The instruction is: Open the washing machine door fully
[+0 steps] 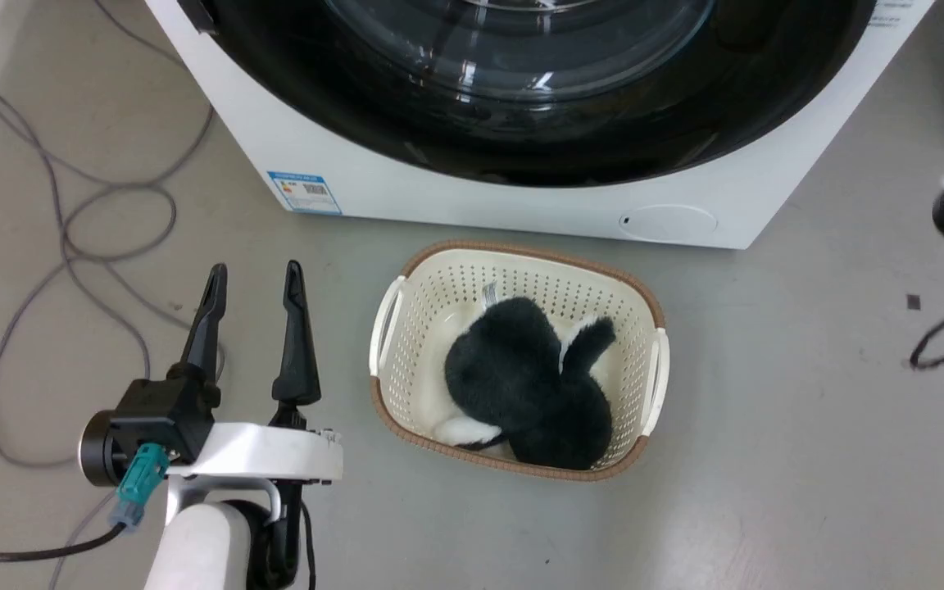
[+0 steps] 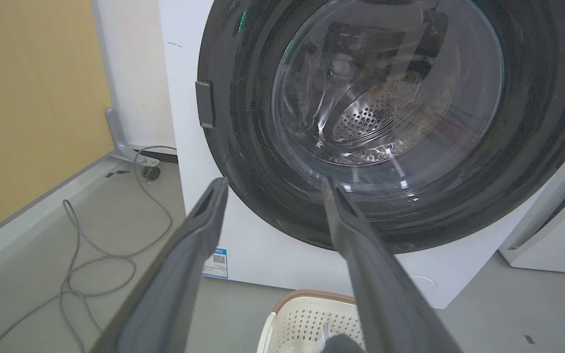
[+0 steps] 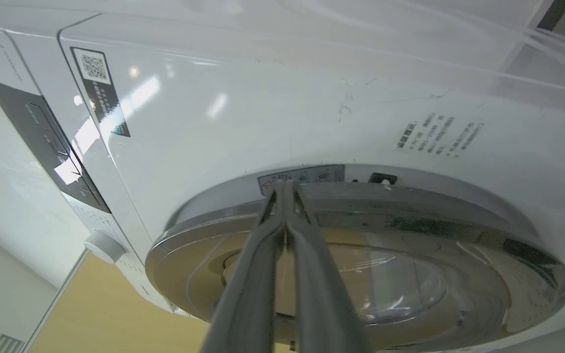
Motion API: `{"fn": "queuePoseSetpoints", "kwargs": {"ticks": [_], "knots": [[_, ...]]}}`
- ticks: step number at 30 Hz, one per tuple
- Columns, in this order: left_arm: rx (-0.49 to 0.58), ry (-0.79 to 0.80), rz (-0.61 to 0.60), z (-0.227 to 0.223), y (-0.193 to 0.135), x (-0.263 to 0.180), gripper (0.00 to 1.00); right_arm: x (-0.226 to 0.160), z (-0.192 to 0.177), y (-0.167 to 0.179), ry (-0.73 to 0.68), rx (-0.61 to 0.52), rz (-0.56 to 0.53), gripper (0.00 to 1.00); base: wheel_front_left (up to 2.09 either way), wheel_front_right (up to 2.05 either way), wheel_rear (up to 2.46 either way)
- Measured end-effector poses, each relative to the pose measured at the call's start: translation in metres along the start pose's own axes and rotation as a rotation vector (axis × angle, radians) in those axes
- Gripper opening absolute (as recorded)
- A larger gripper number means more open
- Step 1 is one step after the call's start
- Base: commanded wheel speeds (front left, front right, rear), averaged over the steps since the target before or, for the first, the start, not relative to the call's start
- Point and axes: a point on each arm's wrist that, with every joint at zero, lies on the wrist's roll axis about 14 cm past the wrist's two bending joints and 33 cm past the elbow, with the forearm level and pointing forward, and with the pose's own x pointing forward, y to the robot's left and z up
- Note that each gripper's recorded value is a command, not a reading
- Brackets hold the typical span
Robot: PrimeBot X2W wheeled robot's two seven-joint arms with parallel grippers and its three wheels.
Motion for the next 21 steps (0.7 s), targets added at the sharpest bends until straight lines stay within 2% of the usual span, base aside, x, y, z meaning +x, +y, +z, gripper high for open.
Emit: {"fn": "queuePoseSetpoints", "kwargs": {"ticks": [7, 14, 21], "knots": [[-0.008, 0.007, 0.006, -0.008, 0.002, 0.006, 1.0, 0.032, -0.014, 0.003, 0.054, 0.013, -0.006, 0.0, 0.0, 0.0, 0.0], [-0.019, 0.003, 0.026, -0.013, 0.008, 0.015, 1.0, 0.062, -0.022, -0.012, 0.096, -0.009, -0.064, 0.0, 0.0, 0.0, 0.0], [-0.02, 0.009, 0.058, -0.017, 0.018, 0.013, 1.0, 0.074, -0.04, -0.022, 0.189, 0.044, -0.086, 0.0, 0.0, 0.0, 0.0]]}}
